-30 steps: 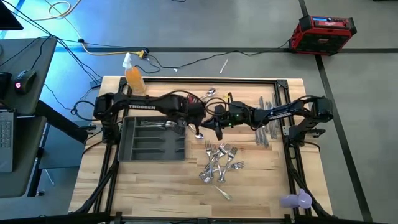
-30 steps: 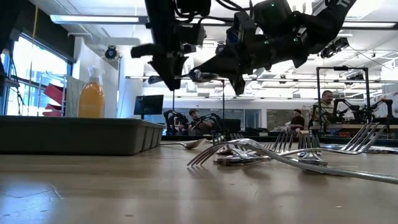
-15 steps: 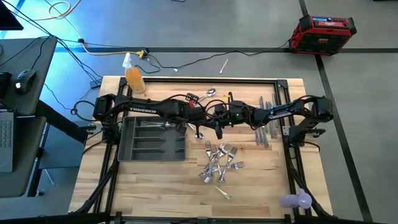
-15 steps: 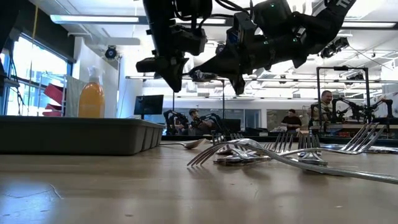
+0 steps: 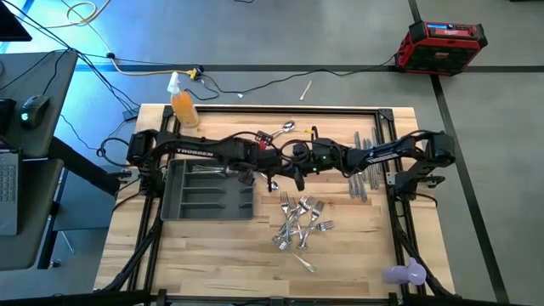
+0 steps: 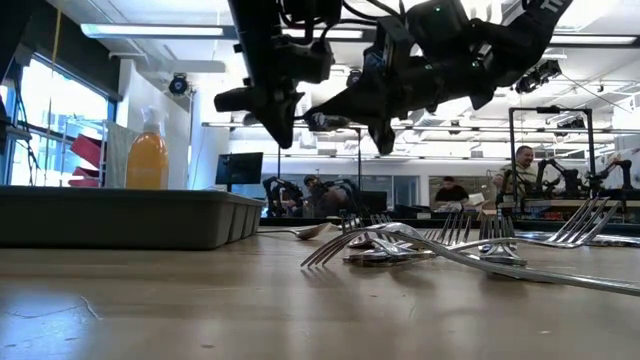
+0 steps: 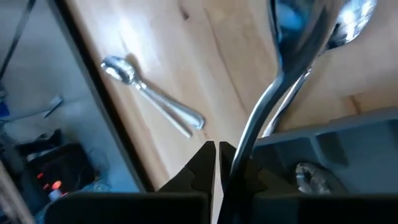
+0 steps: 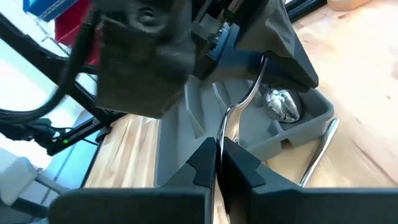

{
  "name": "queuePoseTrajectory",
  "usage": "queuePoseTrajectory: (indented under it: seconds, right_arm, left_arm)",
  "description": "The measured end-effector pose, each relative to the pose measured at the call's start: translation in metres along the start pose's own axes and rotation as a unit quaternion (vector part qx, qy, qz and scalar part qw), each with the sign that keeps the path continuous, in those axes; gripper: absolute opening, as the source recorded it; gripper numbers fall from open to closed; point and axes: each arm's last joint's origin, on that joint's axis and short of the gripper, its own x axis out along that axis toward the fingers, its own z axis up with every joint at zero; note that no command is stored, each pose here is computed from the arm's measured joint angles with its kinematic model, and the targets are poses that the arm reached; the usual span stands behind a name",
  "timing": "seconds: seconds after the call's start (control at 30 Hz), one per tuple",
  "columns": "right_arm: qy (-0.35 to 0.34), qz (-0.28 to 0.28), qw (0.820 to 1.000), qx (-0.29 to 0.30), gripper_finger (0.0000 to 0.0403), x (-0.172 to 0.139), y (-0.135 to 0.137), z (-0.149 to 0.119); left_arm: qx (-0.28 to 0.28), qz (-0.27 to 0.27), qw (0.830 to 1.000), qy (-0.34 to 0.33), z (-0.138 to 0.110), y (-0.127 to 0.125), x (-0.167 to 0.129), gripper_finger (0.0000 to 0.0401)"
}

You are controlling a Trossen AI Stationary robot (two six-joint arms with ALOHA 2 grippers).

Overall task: Sort silverware
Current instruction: Put the silver spoon into the black silverware tray

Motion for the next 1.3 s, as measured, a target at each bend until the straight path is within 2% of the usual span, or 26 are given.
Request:
queuePoseTrajectory:
  seconds: [0.17,0.33,0.53,0.73,0.9,1.03,1.1,1.3]
  right_arm:
    - [0.001,-0.011,1.0,0.011,0.0,0.001,-0.005,-0.001]
    - [-0.007,-0.018,1.0,0.019,0.0,-0.002,-0.012,0.004]
    - [-0.008,-0.02,0.999,0.027,0.0,-0.005,-0.02,0.007]
    - [0.012,-0.009,0.999,0.036,0.0,-0.007,-0.027,0.007]
    - [0.015,-0.014,0.999,0.036,0.0,-0.008,-0.029,0.007]
    - [0.015,-0.013,0.999,0.035,0.0,-0.008,-0.029,0.007]
    - [0.016,-0.013,0.999,0.035,0.0,-0.008,-0.028,0.007]
    - [0.016,-0.013,0.999,0.034,0.0,-0.008,-0.028,0.007]
  left_arm:
    - [0.001,-0.019,0.999,-0.03,0.002,0.004,0.0,0.0054]
    - [-0.026,0.015,0.999,-0.028,0.001,0.013,0.003,0.0113]
    - [-0.004,0.043,0.999,-0.029,0.004,0.019,0.01,0.0122]
    - [0.042,0.061,0.997,0.014,0.006,0.006,0.001,0.0127]
    - [0.054,0.064,0.996,0.009,0.011,-0.008,0.0,0.0116]
    - [0.052,0.105,0.993,0.015,0.013,-0.015,0.009,0.0097]
    - [0.048,0.109,0.993,0.011,0.013,-0.016,0.012,0.0084]
    - [0.053,0.122,0.991,0.015,0.013,-0.022,0.018,0.0013]
